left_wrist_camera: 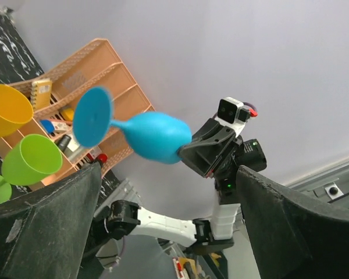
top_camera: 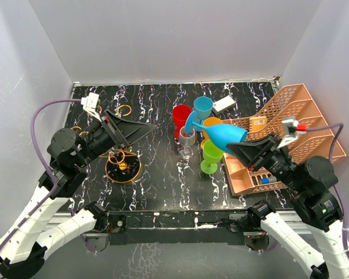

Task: Take the wine glass off the wine glass rack

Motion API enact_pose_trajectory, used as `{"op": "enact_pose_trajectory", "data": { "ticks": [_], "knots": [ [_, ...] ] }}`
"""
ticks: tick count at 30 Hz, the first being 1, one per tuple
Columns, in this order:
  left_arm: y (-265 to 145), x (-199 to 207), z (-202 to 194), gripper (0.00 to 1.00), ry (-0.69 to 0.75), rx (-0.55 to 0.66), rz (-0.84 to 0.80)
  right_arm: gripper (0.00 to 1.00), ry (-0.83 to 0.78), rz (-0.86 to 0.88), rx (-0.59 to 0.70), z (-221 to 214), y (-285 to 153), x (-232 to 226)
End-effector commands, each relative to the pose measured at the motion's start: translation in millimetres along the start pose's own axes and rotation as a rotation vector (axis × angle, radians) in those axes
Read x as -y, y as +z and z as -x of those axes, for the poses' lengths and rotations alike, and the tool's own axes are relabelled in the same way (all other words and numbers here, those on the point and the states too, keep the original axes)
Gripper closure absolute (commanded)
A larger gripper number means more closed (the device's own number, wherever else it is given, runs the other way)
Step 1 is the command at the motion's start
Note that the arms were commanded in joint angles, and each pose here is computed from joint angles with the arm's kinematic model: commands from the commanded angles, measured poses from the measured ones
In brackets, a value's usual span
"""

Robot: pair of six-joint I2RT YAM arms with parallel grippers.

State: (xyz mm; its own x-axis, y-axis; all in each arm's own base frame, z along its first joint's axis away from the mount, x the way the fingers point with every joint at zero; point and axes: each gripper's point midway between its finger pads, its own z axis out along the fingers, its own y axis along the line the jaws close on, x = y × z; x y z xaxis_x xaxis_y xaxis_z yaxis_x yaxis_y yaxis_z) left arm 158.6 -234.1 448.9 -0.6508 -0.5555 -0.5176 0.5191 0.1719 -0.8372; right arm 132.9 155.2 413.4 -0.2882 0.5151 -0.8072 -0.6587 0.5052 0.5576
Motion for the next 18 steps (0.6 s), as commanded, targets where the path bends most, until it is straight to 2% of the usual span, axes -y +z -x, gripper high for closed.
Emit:
{"op": "enact_pose_trajectory", "data": {
  "ticks": [1, 5, 10, 14, 18],
  "knots": [
    [-14.0, 15.6, 20.7, 0.03, 0.148, 0.061, 0.036, 0.92, -0.245, 0.068, -0.340, -49.6, -6.5, 7.7],
    [-23.5, 16.9, 27.4, 0.03, 0.198, 0.083, 0.075, 0.92, -0.222, 0.165, -0.571, -83.9, -10.4, 4.6],
    [-35.4, 14.1, 30.9, 0.03, 0.224, 0.111, 0.109, 0.92, -0.177, 0.259, -0.659, -100.3, -7.2, -5.9],
    [-43.6, 13.6, 32.4, 0.03, 0.244, 0.116, 0.134, 0.92, -0.157, 0.218, -0.747, -114.0, 5.7, 4.8],
    [-53.5, 15.9, 33.6, 0.03, 0.254, 0.135, 0.137, 0.92, -0.144, 0.134, -0.886, -135.6, 17.7, 20.1]
  ]
}}
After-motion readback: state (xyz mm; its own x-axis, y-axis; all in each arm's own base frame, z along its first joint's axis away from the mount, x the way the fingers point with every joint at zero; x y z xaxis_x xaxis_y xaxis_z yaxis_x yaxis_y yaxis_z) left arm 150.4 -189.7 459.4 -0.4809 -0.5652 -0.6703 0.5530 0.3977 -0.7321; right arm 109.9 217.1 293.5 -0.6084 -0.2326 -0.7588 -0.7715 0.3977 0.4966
